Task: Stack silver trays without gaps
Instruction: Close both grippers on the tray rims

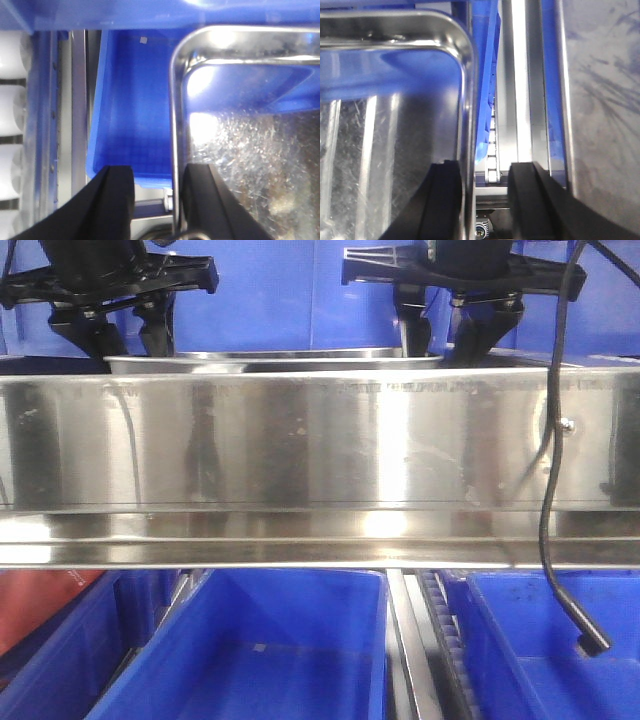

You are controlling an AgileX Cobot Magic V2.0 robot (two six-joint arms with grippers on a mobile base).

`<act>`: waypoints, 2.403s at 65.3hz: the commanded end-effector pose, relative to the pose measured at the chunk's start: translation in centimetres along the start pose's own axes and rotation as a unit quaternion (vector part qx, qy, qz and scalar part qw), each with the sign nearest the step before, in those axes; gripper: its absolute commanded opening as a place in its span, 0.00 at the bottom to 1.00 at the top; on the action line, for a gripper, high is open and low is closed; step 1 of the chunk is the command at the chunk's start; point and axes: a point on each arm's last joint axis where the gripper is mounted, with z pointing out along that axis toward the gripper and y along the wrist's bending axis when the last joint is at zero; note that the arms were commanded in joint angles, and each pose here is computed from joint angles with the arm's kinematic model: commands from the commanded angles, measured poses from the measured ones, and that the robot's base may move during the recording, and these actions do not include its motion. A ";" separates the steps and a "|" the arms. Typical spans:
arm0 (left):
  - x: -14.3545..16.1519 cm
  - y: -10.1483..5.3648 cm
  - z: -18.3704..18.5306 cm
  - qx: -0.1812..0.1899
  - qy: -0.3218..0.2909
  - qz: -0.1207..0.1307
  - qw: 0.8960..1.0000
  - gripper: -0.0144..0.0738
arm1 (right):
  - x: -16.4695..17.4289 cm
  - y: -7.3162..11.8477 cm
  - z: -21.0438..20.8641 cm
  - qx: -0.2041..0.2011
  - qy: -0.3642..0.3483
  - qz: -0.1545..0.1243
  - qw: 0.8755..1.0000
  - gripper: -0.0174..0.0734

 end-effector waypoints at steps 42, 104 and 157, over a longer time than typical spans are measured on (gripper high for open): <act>0.2 -0.7 0.3 0.023 0.016 -0.015 1.000 0.35 | -0.3 0.2 -0.3 -0.010 -0.012 0.001 1.000 0.33; 1.4 -3.9 -6.4 0.041 -0.038 -0.030 0.998 0.15 | -0.4 0.4 -6.7 -0.033 -0.056 -0.021 0.998 0.12; 1.9 -3.4 -23.2 0.048 -0.233 -0.031 0.971 0.15 | 2.5 -1.3 -21.2 -0.094 -0.243 -0.043 0.965 0.12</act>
